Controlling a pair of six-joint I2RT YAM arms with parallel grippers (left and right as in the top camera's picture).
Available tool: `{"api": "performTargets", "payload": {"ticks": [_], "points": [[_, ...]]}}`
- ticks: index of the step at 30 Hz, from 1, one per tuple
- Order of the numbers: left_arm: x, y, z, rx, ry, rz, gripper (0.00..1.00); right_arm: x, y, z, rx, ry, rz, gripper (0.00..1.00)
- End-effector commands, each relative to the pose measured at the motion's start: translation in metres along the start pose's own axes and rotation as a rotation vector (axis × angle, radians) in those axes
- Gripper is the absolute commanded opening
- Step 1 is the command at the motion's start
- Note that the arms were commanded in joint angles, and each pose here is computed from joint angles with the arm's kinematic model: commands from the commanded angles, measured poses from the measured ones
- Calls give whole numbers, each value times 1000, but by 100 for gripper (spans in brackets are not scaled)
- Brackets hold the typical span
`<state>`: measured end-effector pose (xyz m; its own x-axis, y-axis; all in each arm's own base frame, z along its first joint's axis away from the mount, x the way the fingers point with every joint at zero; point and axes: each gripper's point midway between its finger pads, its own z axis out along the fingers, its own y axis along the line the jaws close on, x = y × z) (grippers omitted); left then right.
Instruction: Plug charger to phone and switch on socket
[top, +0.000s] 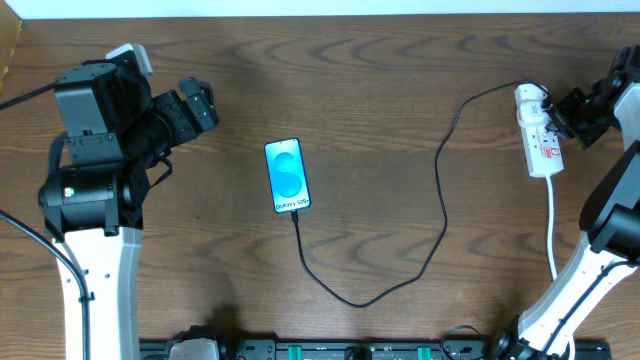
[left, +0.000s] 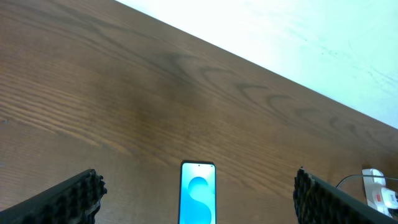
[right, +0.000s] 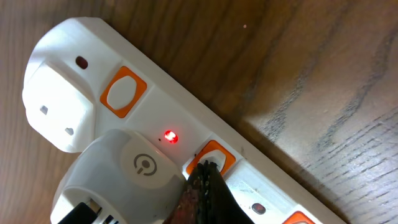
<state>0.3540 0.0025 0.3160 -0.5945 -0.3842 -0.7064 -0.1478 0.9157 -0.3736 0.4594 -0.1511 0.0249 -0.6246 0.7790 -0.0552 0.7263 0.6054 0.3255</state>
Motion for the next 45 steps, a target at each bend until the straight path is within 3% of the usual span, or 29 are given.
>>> {"api": "performTargets", "payload": {"ticks": [1,7,11,15,20,24,28,34,36,38,40,45], "points": [[-5,1,-3,-9,-16,-9,99,22,5,23,-16,80,55,1],[-5,1,-3,-9,-16,-9,99,-26,-5,-35,-108,-58,116,1],[-5,1,-3,-9,-16,-9,99,-55,-10,-114,-205,-211,82,1],[-5,1,-3,-9,-16,-9,99,-57,2,-205,-355,-348,-26,4],[-5,1,-3,-9,-16,-9,99,-14,37,-289,-445,-471,-267,10],[-5,1,-3,-9,-16,-9,99,51,77,-320,-435,-502,-588,12],[-5,1,-3,-9,-16,-9,99,106,90,-311,-294,-448,-786,17],[-5,1,-3,-9,-16,-9,99,154,87,-273,-43,-314,-918,26],[-5,1,-3,-9,-16,-9,99,163,91,-264,-20,-297,-955,32],[-5,1,-3,-9,-16,-9,99,170,94,-259,-18,-284,-977,47],[-5,1,-3,-9,-16,-9,99,174,96,-258,-22,-277,-988,99],[-5,1,-3,-9,-16,-9,99,174,96,-258,-22,-276,-990,99]]}}
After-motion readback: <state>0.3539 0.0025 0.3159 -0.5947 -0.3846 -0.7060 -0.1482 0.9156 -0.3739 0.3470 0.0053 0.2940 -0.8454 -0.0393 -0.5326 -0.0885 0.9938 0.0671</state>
